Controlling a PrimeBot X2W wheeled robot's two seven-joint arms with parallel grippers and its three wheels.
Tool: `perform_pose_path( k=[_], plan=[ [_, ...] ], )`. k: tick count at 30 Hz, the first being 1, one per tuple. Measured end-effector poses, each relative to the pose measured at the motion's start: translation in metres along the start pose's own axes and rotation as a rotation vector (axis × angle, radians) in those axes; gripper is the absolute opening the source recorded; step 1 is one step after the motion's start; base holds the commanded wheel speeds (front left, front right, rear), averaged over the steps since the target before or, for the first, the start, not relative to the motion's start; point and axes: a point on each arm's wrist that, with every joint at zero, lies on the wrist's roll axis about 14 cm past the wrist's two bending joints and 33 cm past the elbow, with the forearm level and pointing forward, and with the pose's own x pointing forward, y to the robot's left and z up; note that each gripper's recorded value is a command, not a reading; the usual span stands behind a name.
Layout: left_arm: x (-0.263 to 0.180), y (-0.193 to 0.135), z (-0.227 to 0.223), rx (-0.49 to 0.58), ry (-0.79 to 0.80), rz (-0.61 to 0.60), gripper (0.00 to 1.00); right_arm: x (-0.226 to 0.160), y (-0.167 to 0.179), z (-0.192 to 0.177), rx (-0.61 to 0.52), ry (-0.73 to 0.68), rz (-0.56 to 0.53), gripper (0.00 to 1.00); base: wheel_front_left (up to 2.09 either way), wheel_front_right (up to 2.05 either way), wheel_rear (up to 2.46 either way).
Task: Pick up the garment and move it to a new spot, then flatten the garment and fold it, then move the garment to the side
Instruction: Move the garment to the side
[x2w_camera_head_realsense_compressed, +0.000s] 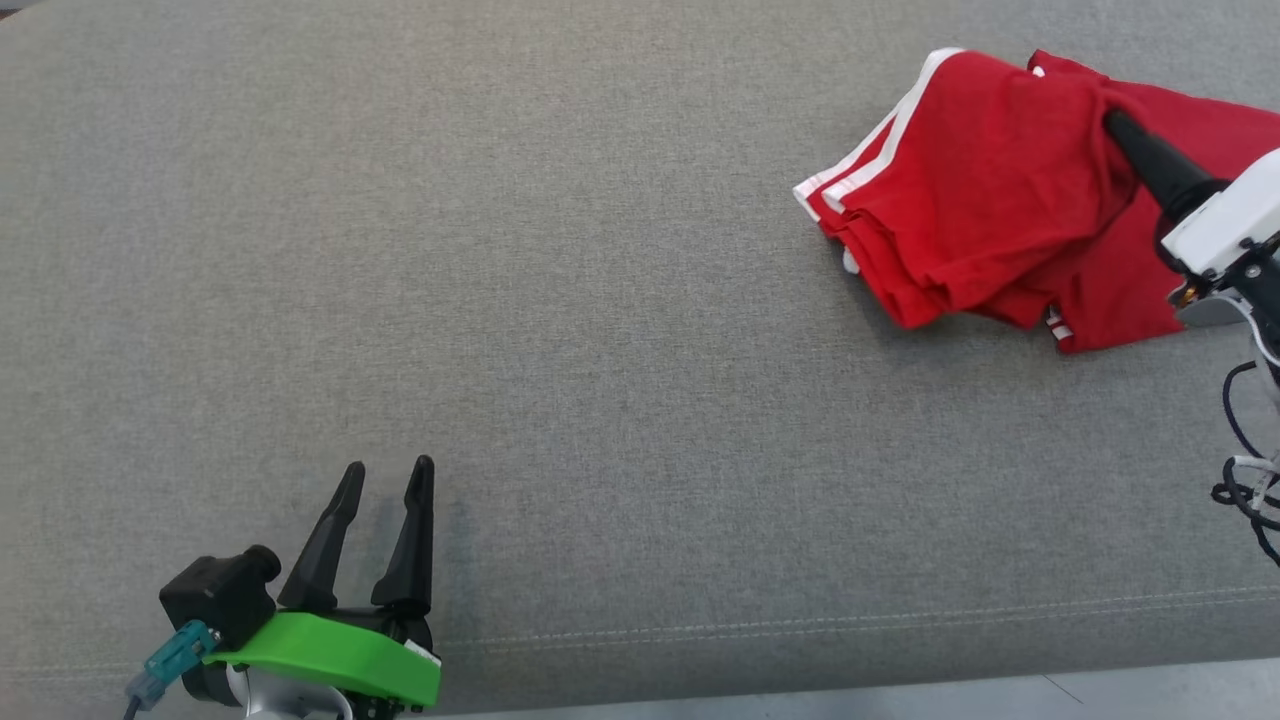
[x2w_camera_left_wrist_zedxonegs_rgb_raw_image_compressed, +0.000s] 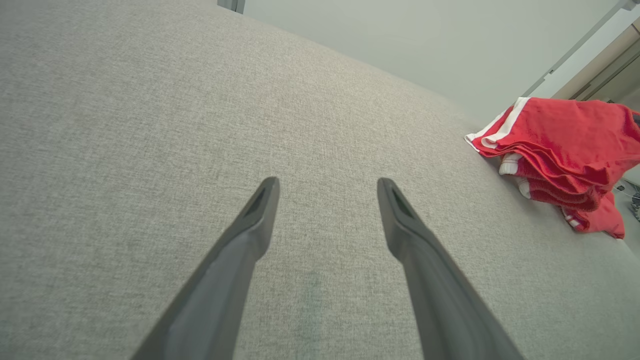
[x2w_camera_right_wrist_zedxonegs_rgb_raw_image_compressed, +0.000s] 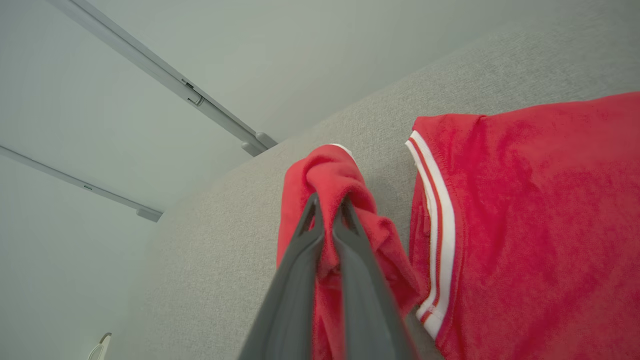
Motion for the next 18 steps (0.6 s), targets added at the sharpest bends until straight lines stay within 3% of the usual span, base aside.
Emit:
perform_pose_path(
  k=[10,18],
  plan=[
    [0.022,-0.004,-0.010,0.037,0.054,-0.047,1.00,-0.023,-0.066,0.047,0.234,-0.216,-0.152,0.00,0.00,0.00,0.00],
    [0.038,-0.001,-0.023,0.064,0.120,-0.071,1.00,-0.040,-0.124,0.004,0.401,-0.258,-0.331,0.00,0.00,0.00,0.00]
  ],
)
